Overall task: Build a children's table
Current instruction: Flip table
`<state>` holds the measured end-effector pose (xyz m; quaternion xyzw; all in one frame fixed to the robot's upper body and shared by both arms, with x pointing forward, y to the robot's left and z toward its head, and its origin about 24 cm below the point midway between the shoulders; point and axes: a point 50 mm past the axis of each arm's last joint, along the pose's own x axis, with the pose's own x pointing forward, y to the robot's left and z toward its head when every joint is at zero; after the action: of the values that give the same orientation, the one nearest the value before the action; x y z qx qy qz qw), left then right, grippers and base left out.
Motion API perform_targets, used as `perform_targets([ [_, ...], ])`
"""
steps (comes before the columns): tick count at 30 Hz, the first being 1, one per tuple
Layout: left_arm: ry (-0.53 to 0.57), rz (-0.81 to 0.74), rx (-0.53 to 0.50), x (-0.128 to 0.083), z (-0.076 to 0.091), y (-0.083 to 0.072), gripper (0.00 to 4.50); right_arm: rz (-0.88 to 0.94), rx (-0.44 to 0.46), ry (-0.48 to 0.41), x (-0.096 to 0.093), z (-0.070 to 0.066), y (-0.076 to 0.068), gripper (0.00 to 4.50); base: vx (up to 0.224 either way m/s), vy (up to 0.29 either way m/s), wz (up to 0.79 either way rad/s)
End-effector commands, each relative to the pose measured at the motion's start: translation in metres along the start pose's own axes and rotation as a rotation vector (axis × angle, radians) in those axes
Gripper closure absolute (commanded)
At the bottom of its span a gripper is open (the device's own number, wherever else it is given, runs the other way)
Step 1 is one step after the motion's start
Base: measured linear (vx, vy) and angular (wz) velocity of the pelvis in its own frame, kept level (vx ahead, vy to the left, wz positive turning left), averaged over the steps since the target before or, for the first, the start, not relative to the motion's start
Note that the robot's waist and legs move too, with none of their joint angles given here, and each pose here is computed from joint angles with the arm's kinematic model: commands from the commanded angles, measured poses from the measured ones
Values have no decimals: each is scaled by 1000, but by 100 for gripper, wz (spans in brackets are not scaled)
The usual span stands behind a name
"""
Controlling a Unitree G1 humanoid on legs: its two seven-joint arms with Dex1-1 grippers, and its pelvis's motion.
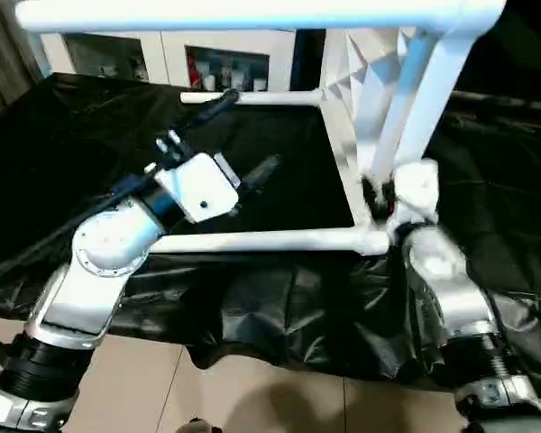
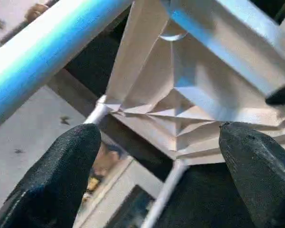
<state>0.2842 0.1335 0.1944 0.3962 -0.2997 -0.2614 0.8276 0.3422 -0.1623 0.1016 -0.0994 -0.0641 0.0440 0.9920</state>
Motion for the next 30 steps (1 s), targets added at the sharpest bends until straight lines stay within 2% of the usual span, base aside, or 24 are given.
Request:
perform_targets([
  [1, -31, 70, 99, 3, 5, 12, 0, -9, 3, -59, 2, 9, 2, 171, 0, 0, 0],
  [3, -53, 93, 100, 4, 8, 15, 0, 2, 1, -75, 2, 11, 5, 171, 0, 0, 0],
  [4, -60, 99, 96, 5, 9, 16, 0, 7, -1, -77, 2, 11, 5, 197, 0, 0, 0],
  [7, -98, 140, 125, 7, 14, 22, 0, 17, 10, -56, 3, 5, 8, 211, 0, 0, 0],
  [9, -123, 169, 149, 7, 17, 26, 0, 19, 17, -44, 3, 2, 8, 236, 0, 0, 0],
  [14, -156, 245, 214, 8, 23, 35, 0, 11, 18, -30, 3, -1, 7, 250, 0, 0, 0],
  [20, -97, 309, 320, 10, 16, 45, 0, 13, 24, -40, 5, 0, 6, 254, 0, 0, 0],
  [21, -28, 351, 358, 12, 6, 52, 0, 15, 23, -49, 6, 1, 6, 254, 0, 0, 0],
  [24, 32, 385, 379, 14, -3, 59, 0, 17, 21, -53, 6, 2, 7, 254, 0, 0, 0],
  [30, 67, 463, 357, 20, -11, 78, 0, 23, 15, -64, 6, 3, 8, 255, 0, 0, 0],
])
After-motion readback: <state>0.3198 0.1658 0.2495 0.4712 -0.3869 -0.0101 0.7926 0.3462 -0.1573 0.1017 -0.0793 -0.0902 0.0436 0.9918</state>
